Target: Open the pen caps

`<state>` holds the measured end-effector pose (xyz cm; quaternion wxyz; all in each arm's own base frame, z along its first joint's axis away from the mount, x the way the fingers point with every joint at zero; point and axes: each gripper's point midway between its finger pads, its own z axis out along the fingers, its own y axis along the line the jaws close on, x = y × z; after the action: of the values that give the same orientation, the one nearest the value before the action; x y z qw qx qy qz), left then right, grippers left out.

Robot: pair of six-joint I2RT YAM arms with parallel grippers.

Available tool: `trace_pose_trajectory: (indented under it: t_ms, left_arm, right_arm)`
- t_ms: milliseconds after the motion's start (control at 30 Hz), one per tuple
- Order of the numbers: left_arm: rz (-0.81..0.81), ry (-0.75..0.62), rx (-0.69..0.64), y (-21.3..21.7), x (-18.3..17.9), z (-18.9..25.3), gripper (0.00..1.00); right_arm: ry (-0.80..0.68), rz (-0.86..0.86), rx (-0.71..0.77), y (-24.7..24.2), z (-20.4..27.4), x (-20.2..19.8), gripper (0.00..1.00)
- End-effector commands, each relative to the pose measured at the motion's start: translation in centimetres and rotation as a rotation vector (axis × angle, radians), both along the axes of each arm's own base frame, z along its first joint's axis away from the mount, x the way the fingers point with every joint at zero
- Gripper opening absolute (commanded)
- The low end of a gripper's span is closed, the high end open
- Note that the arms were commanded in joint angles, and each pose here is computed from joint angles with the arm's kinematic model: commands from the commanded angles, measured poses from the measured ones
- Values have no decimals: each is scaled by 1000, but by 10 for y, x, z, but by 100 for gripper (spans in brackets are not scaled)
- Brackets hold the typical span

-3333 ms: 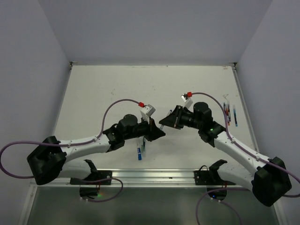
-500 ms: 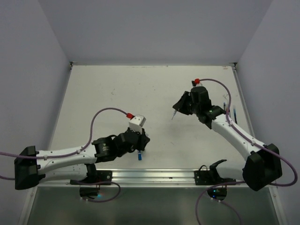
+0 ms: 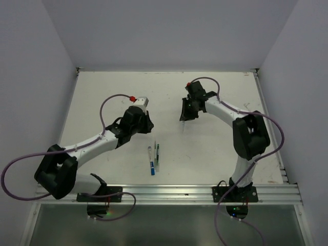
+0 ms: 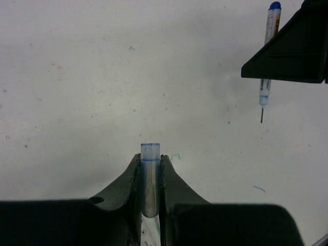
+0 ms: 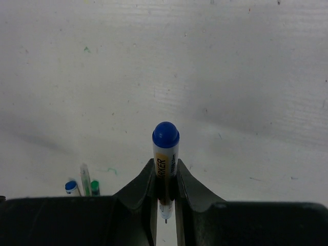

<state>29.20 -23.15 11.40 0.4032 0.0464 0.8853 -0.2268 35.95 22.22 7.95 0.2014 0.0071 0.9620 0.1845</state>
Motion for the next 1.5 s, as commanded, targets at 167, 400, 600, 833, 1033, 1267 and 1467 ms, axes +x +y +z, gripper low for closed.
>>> trace_pose_trajectory:
  t_ms: [167, 400, 600, 833, 1033, 1267, 1467]
  left_arm:
    - [-9, -136, 23, -13, 67, 13, 0]
    - [20, -72, 90, -10, 99, -16, 0]
    - [65, 76, 183, -1, 100, -50, 0]
    - [91, 226, 229, 5, 85, -76, 0]
    - [106, 292, 295, 15, 76, -85, 0]
    - [115, 323, 357, 23, 76, -91, 0]
    - [95, 350, 352, 17, 77, -100, 5]
  right_arm:
    - [48, 74, -39, 13, -12, 28, 0]
    - [63, 74, -65, 19, -30, 45, 0]
    - [50, 70, -84, 19, -36, 57, 5]
    - [45, 61, -87, 20, -43, 60, 11]
    - [54, 55, -81, 26, -51, 59, 11]
    - [53, 54, -89, 31, -55, 61, 16]
    - [54, 56, -105, 31, -58, 61, 24]
